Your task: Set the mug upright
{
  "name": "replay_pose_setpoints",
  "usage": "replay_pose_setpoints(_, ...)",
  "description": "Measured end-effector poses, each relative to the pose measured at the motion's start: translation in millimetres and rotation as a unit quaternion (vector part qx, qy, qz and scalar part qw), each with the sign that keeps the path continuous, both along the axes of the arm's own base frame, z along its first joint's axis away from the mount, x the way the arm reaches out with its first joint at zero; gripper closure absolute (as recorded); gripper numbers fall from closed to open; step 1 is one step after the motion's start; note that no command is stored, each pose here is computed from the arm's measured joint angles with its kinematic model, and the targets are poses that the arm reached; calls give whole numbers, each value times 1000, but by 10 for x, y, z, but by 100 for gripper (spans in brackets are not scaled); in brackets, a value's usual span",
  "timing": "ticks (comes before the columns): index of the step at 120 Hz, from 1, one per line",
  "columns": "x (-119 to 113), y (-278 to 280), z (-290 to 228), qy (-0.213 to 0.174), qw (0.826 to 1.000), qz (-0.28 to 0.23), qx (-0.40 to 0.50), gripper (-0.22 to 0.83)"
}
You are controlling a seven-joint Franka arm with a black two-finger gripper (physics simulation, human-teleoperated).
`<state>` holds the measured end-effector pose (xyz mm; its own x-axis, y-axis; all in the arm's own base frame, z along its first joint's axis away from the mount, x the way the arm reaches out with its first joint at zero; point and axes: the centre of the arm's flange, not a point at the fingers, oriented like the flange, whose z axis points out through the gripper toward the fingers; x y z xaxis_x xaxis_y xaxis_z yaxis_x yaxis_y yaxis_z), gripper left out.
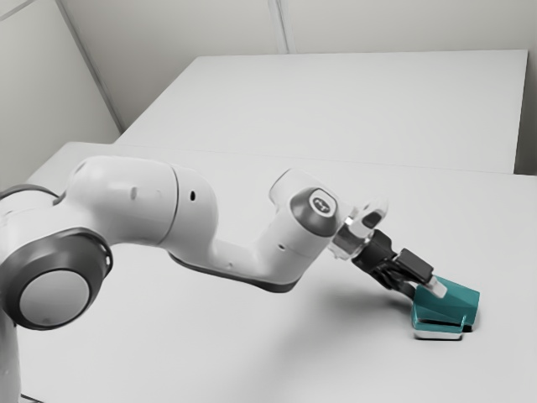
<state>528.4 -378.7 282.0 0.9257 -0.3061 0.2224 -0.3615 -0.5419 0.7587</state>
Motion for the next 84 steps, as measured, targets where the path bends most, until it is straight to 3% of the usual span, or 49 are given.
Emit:
replay_pose_setpoints(55, 3, -178, -80, -3, 1000, 7, -16, 2)
replay_pose_setpoints(84, -14, -198, -155, 2, 1000, 10, -19, 18)
